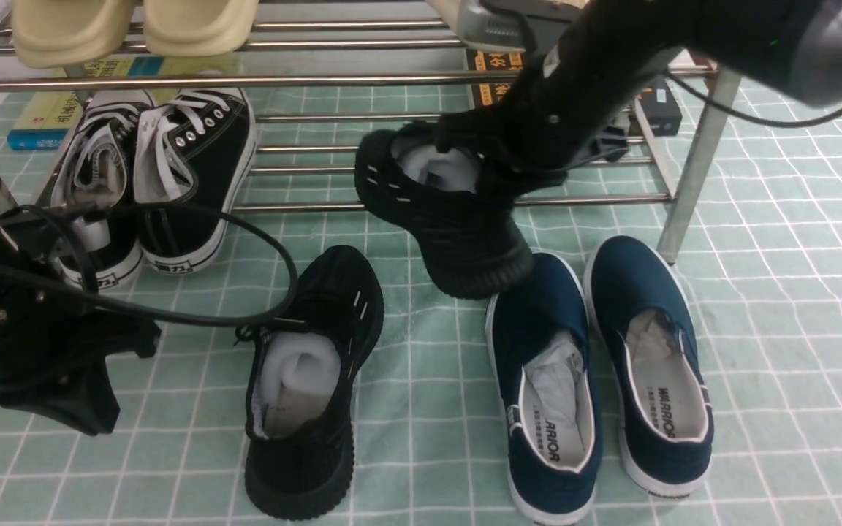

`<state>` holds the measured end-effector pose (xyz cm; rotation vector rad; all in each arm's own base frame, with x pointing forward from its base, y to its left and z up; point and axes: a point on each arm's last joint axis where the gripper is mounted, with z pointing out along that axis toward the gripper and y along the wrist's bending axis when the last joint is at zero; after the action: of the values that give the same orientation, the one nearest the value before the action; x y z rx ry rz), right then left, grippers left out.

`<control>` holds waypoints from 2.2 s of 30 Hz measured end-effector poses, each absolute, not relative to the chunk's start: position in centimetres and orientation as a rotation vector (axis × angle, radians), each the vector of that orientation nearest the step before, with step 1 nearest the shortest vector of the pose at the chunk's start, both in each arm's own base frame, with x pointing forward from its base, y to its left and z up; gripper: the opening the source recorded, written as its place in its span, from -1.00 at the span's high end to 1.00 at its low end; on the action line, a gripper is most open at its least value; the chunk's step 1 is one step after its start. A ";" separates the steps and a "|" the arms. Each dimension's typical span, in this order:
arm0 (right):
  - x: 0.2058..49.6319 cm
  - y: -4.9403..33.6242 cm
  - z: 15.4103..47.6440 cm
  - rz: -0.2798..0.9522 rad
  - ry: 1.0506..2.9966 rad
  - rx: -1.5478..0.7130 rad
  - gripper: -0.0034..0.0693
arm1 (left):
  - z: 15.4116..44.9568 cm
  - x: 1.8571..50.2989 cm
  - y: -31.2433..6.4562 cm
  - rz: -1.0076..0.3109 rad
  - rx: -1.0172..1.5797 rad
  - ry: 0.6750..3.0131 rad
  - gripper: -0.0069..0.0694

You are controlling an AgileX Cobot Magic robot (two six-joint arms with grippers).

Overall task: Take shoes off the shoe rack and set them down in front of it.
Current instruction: Use the right arm to take out the clamped shoe from the shoe rack and put it down

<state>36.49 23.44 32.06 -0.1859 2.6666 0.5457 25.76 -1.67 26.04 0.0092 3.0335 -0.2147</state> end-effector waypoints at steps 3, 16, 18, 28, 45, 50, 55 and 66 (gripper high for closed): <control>34.5 22.1 32.9 0.497 2.714 -0.203 0.71 | 26.0 25.8 -1.6 -0.206 0.009 3.034 0.73; 27.8 24.5 34.7 0.609 2.656 -0.071 0.71 | 26.0 25.7 -1.6 -0.195 -0.006 3.035 0.72; 27.8 25.4 34.3 0.611 2.629 -0.051 0.71 | 26.0 25.7 -1.6 -0.195 -0.006 3.035 0.71; 29.3 26.1 33.5 0.556 2.525 0.096 0.71 | 26.0 25.6 -1.5 -0.195 -0.004 3.048 0.69; 29.4 29.5 28.8 0.469 2.599 0.306 0.71 | 26.0 25.6 -1.5 -0.196 -0.007 3.051 0.67; 29.0 31.0 27.3 0.500 2.639 0.311 0.71 | 26.0 25.5 -1.6 -0.196 -0.007 3.058 0.65; 28.8 31.2 26.8 0.509 2.682 0.319 0.70 | 26.0 25.4 -1.6 -0.198 -0.006 3.069 0.64; 26.6 32.0 26.2 0.483 2.848 0.134 0.66 | 26.0 25.4 -1.6 -0.198 -0.005 3.072 0.61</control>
<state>26.58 32.03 26.17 0.1344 2.8477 0.4827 25.41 -1.56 26.02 -0.0053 3.0719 -0.1979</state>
